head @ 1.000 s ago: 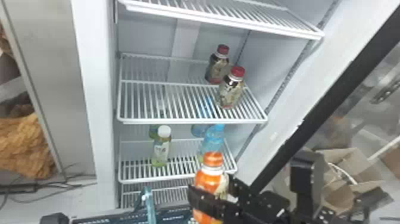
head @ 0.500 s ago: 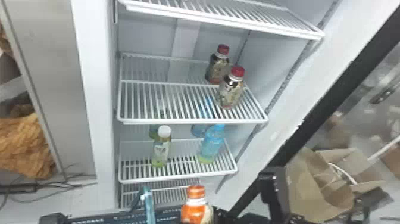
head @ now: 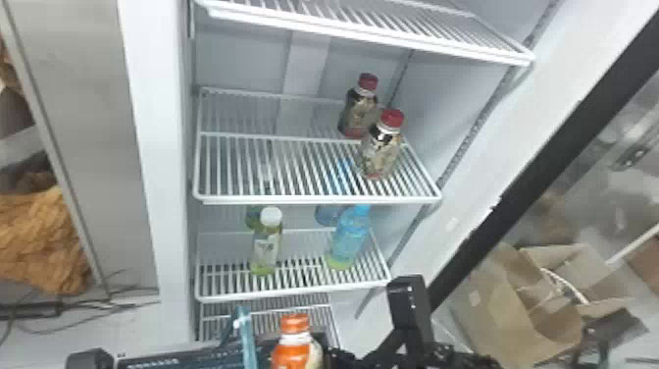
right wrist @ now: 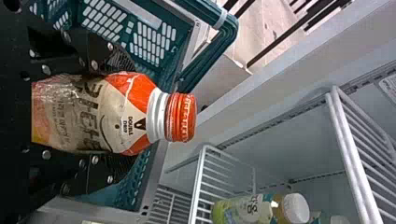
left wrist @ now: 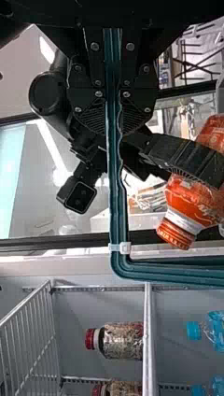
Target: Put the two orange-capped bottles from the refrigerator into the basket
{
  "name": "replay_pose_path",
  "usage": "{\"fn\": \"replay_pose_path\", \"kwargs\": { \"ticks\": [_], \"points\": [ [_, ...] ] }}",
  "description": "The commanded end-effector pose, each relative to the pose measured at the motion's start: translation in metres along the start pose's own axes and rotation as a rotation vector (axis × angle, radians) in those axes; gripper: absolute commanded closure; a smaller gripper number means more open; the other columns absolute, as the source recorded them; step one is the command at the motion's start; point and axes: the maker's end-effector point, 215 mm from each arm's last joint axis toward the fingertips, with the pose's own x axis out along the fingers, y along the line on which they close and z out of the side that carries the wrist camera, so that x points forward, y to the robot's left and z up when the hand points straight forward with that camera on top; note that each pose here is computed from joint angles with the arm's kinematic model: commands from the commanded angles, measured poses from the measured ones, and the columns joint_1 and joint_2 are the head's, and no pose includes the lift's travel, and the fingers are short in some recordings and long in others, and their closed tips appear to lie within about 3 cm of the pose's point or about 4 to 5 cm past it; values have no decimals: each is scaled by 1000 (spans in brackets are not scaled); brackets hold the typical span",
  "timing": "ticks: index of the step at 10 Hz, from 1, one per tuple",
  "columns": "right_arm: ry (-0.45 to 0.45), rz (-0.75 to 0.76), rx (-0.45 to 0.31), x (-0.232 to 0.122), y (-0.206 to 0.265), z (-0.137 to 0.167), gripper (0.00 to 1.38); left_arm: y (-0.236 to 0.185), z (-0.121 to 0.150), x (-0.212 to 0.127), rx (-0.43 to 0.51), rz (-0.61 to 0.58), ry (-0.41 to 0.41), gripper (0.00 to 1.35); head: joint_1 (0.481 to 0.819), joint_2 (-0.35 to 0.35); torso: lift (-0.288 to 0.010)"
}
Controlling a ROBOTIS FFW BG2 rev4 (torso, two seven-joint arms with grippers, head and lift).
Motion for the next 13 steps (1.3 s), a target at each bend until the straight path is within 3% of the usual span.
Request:
{"fn": "replay_pose_path", "kwargs": {
  "ticks": [1,4,7,9,12,13],
  "points": [
    [-9,15,-3,4,0,2,493,0,0,-1,1,2,0,1210,695,-350,-40],
    [-58,4,-45,-3,2,17,124,0,0,-1,1,2,0,1210,695,-350,-40],
    [-251,-42,-135,-20,-3,67,99,0,0,-1,1,2,0,1210,695,-350,-40],
    [-429,-172,-192,-50,-28,107,96,0,0,-1,1,2,-2,1210,695,-350,-40],
    [-624,-295,-242,-72,-59,139,96,1,0,-2,-3,3,-5,1210,695,-350,-40],
    [-658,-343,-240,-75,-78,135,98,1,1,-2,-1,3,-7,1210,695,-350,-40]
  ]
}}
